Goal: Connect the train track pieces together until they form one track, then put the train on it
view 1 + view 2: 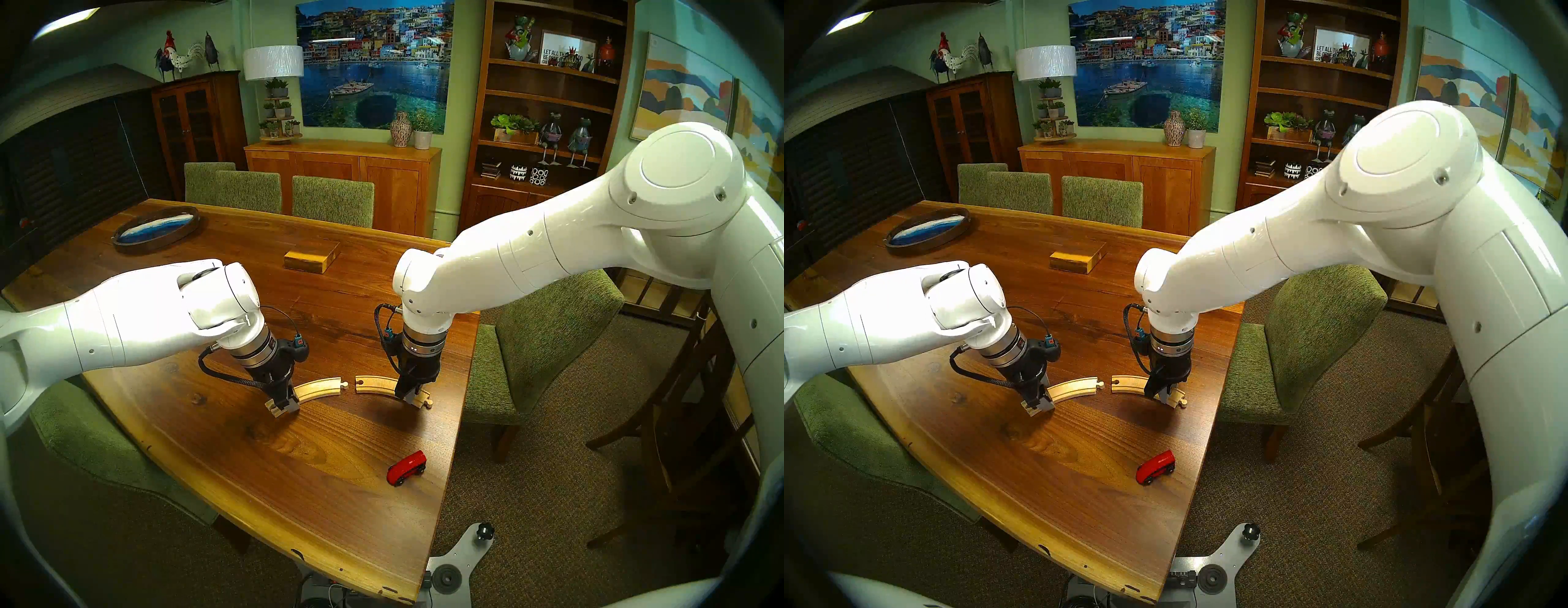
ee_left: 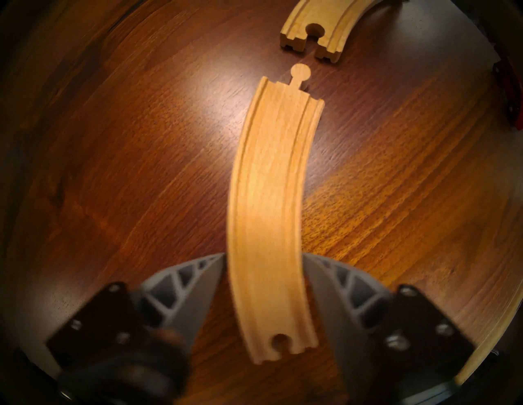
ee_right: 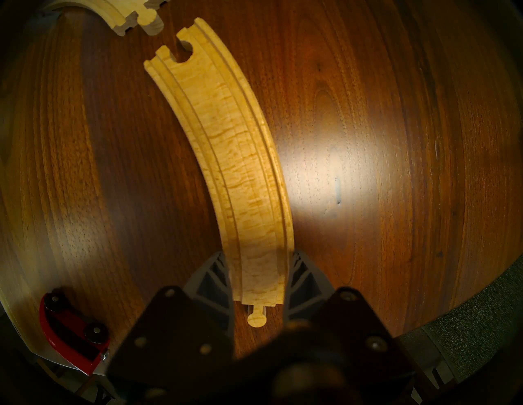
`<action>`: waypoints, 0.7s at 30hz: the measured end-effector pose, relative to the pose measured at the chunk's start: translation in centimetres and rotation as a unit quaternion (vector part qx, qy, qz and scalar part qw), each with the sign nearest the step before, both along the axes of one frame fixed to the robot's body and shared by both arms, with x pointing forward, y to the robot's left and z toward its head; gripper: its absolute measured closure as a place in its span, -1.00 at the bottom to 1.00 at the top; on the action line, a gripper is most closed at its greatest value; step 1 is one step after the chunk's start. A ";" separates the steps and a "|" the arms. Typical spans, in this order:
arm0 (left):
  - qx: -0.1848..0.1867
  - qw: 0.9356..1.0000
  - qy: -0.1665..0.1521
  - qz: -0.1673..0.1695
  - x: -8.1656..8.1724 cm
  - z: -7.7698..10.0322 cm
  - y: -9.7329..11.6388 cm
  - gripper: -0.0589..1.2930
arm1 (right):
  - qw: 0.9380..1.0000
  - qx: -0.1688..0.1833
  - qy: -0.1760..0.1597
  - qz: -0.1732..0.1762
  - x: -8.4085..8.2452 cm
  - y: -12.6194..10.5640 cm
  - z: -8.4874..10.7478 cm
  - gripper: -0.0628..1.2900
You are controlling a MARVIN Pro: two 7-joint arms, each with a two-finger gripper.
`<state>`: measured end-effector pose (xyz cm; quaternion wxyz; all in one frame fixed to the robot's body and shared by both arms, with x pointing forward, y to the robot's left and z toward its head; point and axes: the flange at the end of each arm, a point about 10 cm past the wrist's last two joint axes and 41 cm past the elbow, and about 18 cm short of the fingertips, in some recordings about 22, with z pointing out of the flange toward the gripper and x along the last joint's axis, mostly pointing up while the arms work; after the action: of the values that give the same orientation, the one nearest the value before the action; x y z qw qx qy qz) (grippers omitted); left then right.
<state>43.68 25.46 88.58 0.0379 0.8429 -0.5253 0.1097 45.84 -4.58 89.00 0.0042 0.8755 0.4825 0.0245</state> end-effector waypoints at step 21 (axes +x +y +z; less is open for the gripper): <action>-0.005 1.000 -0.005 -0.005 -0.1 0.2 0.2 0.48 | 1.000 0.000 0.000 0.000 0.0 0.0 0.0 0.66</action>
<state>43.59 25.65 88.78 0.0398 0.8396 -0.5290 0.1166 45.85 -4.57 89.01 0.0041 0.8755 0.4826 0.0249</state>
